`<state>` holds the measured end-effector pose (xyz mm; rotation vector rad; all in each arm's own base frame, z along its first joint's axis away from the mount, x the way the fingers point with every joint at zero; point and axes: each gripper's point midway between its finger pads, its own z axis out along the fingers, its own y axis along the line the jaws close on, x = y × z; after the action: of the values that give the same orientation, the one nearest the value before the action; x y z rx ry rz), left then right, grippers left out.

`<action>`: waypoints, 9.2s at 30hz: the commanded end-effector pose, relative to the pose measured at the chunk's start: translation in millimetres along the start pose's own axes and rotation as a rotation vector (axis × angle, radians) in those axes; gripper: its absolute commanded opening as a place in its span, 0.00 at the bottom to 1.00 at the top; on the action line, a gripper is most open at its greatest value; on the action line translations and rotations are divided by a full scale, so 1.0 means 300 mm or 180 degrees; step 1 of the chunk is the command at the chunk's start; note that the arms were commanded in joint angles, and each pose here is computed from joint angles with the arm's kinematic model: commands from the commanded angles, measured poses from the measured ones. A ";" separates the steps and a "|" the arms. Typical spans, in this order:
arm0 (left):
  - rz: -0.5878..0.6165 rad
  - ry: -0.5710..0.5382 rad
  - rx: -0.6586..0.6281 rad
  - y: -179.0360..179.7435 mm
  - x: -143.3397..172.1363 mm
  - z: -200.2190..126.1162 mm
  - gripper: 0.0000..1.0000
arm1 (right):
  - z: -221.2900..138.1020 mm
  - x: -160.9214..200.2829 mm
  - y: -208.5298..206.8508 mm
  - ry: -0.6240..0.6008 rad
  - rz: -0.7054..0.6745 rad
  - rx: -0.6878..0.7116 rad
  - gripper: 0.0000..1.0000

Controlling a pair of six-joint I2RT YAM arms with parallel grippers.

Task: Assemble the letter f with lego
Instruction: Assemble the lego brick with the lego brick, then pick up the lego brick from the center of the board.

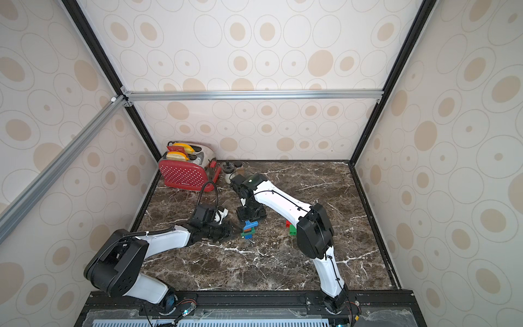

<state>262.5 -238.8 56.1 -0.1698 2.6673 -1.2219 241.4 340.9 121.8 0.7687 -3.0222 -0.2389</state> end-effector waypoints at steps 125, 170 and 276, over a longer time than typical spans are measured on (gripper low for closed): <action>0.1714 -0.0637 -0.0552 -0.111 -0.006 -0.307 0.68 | -0.046 0.046 -0.066 0.0603 -0.0260 0.0241 0.51; 0.3866 -0.0624 -0.0365 -0.291 0.083 -0.189 0.59 | -0.314 0.124 0.038 0.0378 -0.0556 -0.0708 0.52; 0.3673 -0.0406 -0.0280 -0.268 0.116 -0.160 0.34 | -0.399 -0.012 -0.072 -0.0077 -0.0111 -0.0846 0.75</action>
<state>218.9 -254.3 131.1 1.0748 2.0663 -0.5976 246.3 320.9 217.9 0.8458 -2.8331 -0.6301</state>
